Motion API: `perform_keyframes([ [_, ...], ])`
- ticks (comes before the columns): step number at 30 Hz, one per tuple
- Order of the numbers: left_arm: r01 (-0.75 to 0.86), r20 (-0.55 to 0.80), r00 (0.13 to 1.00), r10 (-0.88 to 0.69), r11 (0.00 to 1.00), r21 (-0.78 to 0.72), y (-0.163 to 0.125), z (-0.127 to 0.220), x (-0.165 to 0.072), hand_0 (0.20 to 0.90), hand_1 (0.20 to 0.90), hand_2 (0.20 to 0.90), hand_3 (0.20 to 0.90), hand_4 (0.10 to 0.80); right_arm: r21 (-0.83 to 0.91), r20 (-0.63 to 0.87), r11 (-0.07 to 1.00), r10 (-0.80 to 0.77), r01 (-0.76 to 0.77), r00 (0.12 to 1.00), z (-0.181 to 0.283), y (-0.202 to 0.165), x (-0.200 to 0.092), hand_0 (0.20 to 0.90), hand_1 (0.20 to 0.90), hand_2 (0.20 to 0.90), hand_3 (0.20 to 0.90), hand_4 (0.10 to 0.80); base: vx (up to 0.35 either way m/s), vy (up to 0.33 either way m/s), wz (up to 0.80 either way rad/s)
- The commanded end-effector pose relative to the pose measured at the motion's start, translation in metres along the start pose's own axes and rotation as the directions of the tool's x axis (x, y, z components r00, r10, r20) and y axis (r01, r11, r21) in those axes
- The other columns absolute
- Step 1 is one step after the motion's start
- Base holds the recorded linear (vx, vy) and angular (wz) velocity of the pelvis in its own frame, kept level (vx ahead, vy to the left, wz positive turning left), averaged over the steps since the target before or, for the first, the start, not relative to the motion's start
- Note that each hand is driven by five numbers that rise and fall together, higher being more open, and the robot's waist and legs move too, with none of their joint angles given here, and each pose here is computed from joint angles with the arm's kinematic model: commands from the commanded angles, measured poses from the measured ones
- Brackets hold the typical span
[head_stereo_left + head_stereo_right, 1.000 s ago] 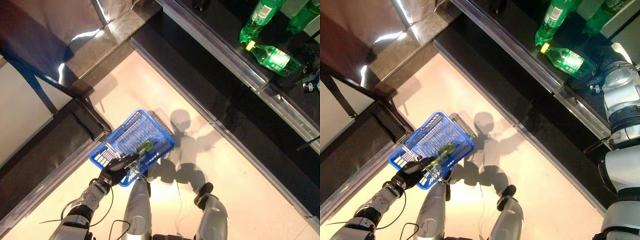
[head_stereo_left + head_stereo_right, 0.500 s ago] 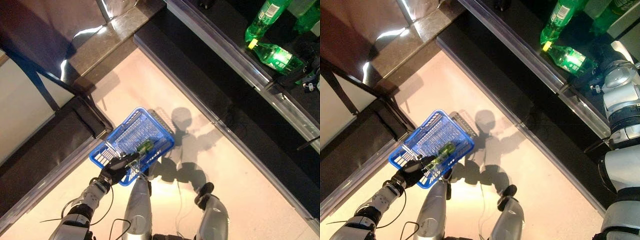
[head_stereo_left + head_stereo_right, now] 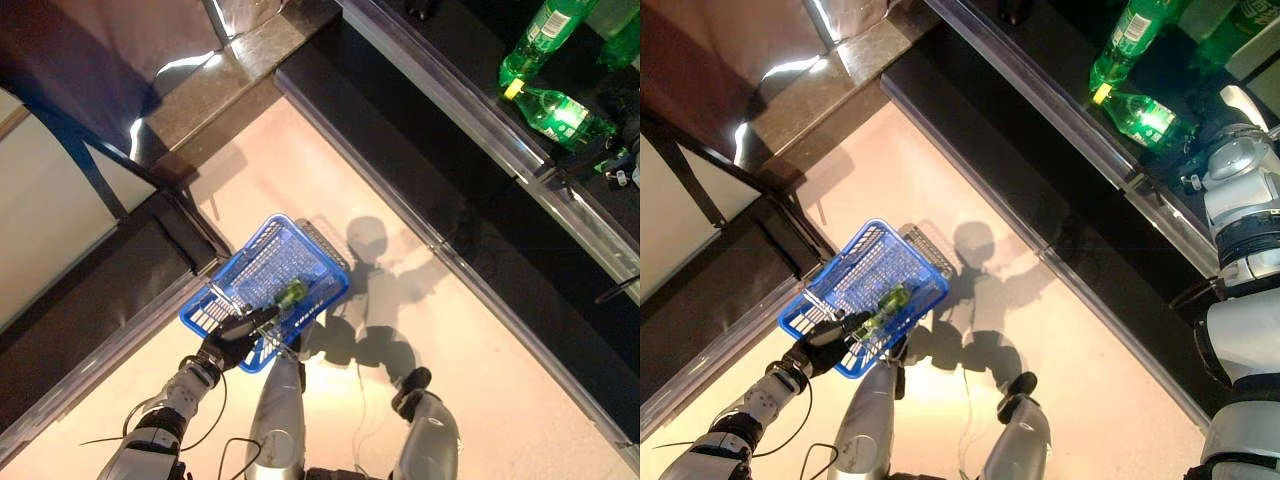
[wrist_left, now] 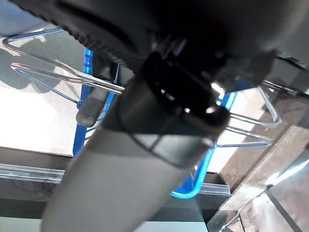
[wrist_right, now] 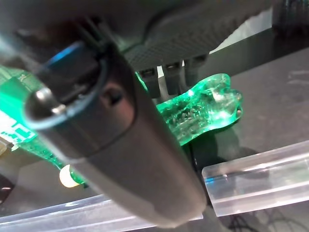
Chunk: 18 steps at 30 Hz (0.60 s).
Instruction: Pick up the drink and place into the basket.
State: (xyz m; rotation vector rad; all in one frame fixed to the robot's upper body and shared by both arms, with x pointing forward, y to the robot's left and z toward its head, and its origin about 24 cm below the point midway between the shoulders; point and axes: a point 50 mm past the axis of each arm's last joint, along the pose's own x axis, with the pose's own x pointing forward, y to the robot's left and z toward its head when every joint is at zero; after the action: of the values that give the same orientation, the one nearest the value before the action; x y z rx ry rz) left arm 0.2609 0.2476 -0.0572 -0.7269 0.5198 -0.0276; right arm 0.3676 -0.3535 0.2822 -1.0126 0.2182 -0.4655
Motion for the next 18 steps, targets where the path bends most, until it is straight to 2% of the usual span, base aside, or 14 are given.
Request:
perform_keyframes([
  [1,0.014,-0.127,0.992,-0.004,0.997,0.072,0.0253,-0.0241,-0.0249,0.300,0.300,0.300,0.200,0.100,-0.056,0.066,0.989,-0.133,0.137,0.989,0.0260,-0.0279,-0.0021,0.900,0.900,0.900,0.900,0.800,0.000,0.000,0.00],
  [5,0.021,-0.128,0.992,-0.012,0.997,0.072,0.0238,-0.0247,-0.0238,0.300,0.300,0.300,0.200,0.100,-0.101,0.058,0.982,-0.152,0.157,0.987,0.0268,-0.0269,-0.0018,0.900,0.900,0.900,0.900,0.800,0.000,0.000,0.00],
  [6,0.022,-0.128,0.992,-0.013,0.997,0.073,0.0236,-0.0246,-0.0237,0.300,0.300,0.300,0.200,0.100,-0.109,0.057,0.981,-0.157,0.162,0.986,0.0272,-0.0271,-0.0018,0.853,0.853,0.853,0.845,0.745,0.000,0.000,0.00],
  [7,0.023,-0.128,0.992,-0.013,0.997,0.073,0.0235,-0.0250,-0.0236,0.300,0.300,0.300,0.200,0.100,-0.117,0.054,0.979,-0.161,0.167,0.985,0.0274,-0.0274,-0.0018,0.672,0.672,0.672,0.634,0.534,0.000,0.000,0.00],
  [8,0.023,-0.128,0.992,-0.014,0.997,0.072,0.0233,-0.0252,-0.0236,0.300,0.300,0.300,0.200,0.100,-0.122,0.052,0.978,-0.164,0.169,0.985,0.0274,-0.0271,-0.0017,0.571,0.571,0.571,0.516,0.416,0.000,0.000,0.00],
  [9,0.024,-0.129,0.991,-0.014,0.997,0.073,0.0233,-0.0256,-0.0236,0.300,0.300,0.300,0.200,0.100,-0.133,0.049,0.976,-0.167,0.172,0.985,0.0272,-0.0264,-0.0016,0.300,0.300,0.300,0.200,0.100,0.000,0.000,0.00],
  [18,0.027,-0.126,0.992,-0.018,0.997,0.069,0.0220,-0.0260,-0.0224,0.300,0.300,0.300,0.200,0.100,-0.147,0.038,0.972,-0.178,0.181,0.983,0.0269,-0.0224,-0.0009,0.300,0.300,0.300,0.200,0.100,0.000,0.000,0.00],
])
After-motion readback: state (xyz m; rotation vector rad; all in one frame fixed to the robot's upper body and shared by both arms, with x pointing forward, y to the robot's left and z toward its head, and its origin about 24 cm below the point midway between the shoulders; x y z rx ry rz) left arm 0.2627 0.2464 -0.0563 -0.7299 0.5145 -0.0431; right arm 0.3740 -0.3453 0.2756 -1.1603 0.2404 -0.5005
